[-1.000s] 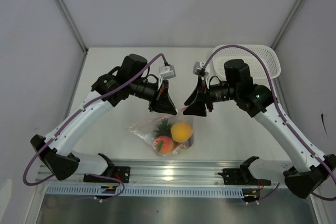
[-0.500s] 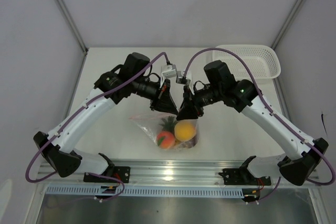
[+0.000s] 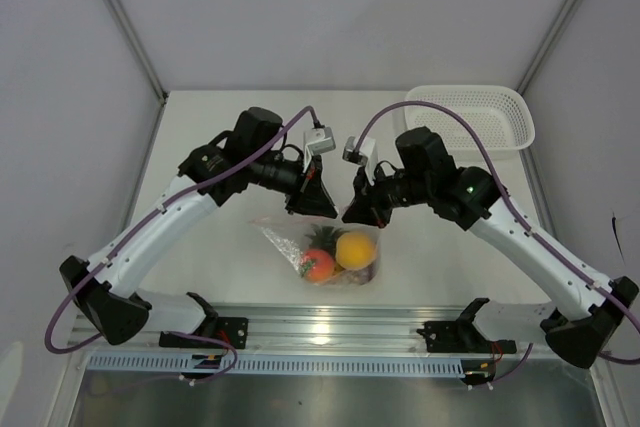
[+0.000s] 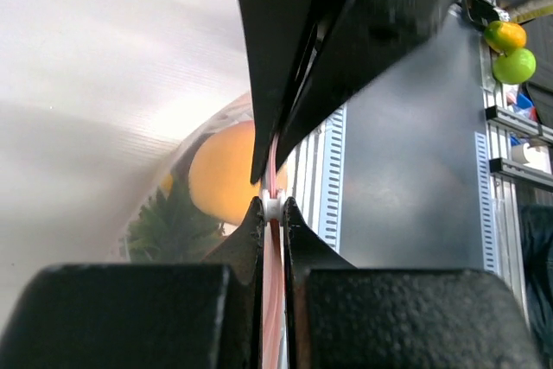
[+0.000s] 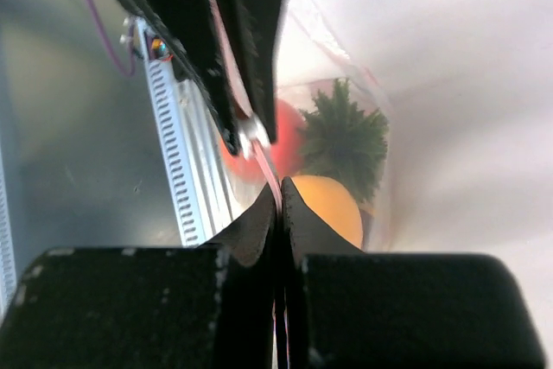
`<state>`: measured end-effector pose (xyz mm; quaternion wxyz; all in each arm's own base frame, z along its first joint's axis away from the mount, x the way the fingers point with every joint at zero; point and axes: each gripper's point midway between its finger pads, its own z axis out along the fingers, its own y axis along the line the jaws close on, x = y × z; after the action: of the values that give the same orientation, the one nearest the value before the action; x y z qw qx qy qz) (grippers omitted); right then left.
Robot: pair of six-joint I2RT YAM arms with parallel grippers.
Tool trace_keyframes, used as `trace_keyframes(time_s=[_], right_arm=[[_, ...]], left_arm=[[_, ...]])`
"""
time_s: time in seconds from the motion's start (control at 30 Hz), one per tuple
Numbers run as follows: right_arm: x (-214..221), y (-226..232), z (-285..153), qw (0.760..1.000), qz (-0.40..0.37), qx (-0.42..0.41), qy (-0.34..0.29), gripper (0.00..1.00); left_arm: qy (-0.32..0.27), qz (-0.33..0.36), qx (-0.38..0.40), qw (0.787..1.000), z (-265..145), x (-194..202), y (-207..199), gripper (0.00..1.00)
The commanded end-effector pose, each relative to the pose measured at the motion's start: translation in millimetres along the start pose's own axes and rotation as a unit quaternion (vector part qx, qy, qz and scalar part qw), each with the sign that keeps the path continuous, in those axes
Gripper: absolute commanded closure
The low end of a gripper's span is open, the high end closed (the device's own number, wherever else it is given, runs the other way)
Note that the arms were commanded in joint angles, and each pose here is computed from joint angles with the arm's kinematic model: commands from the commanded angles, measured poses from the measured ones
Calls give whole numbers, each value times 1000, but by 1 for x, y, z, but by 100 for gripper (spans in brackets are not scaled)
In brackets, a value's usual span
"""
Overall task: Place the food in the zip-top bag and seal the zipper
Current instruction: Zip the zipper food storage bag at the center of the board.
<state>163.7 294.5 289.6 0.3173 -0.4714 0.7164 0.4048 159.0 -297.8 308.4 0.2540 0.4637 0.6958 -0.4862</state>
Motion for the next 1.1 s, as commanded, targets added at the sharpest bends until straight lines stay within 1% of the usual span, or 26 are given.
trace_keyframes(time_s=[0.0, 0.07, 0.1, 0.13, 0.17, 0.2, 0.27, 0.3, 0.33, 0.5, 0.63, 0.67, 0.77, 0.8, 0.83, 0.9, 0.97, 1.0, 1.03, 1.07], right_arm=[[-8, -26, -21, 995, 17, 93, -41, 100], [-11, -34, -29, 992, 30, 106, -66, 100], [-4, -39, -31, 990, 40, 113, -68, 100], [-7, -39, -40, 988, 40, 122, -85, 100], [-9, -51, -49, 984, 44, 141, -99, 100], [-3, -55, -51, 981, 70, 146, -104, 100], [-7, -62, -67, 974, 79, 162, -134, 100], [-5, -73, -78, 967, 101, 180, -146, 100], [-2, -75, -83, 965, 106, 186, -153, 100], [5, -94, -104, 947, 141, 235, -169, 100], [11, -102, -108, 939, 160, 252, -168, 100], [13, -103, -108, 939, 163, 253, -168, 100], [10, -97, -106, 942, 165, 236, -173, 100], [8, -92, -104, 946, 160, 222, -175, 100], [3, -80, -100, 954, 147, 193, -175, 100], [-4, -71, -98, 956, 134, 190, -176, 100], [-5, -62, -90, 963, 134, 173, -156, 100], [-9, -65, -86, 964, 141, 170, -149, 100], [-12, -66, -82, 965, 144, 163, -148, 100], [-16, -66, -78, 966, 148, 152, -148, 100]], left_arm=[[-35, 31, -10, 999, -15, -8, -10, 99], [-42, 32, -21, 998, -16, -5, -6, 99], [-53, 41, -32, 997, -22, -7, -8, 99], [-61, 40, -56, 996, -25, -8, -2, 99], [-67, 39, -67, 995, -26, -6, 4, 99], [-73, 41, -78, 993, -30, -7, 6, 100], [-89, 44, -101, 990, -39, -5, 11, 100], [-93, 40, -106, 989, -40, -4, 13, 99], [-98, 25, -122, 987, -44, 1, 17, 99], [-122, 18, -187, 975, -63, 3, 29, 99], [-135, 19, -238, 962, -80, 4, 34, 100], [-137, 17, -259, 956, -85, 5, 38, 99], [-141, 13, -287, 947, -94, 9, 41, 99], [-146, 16, -287, 947, -96, 8, 38, 100], [-148, 18, -286, 947, -95, 10, 38, 99], [-159, 30, -268, 950, -96, 7, 27, 99], [-167, 34, -262, 950, -94, 5, 25, 99], [-169, 26, -263, 950, -93, 7, 27, 97], [-170, 20, -274, 946, -94, 7, 33, 80], [-168, 10, -281, 945, -92, 9, 39, 70]])
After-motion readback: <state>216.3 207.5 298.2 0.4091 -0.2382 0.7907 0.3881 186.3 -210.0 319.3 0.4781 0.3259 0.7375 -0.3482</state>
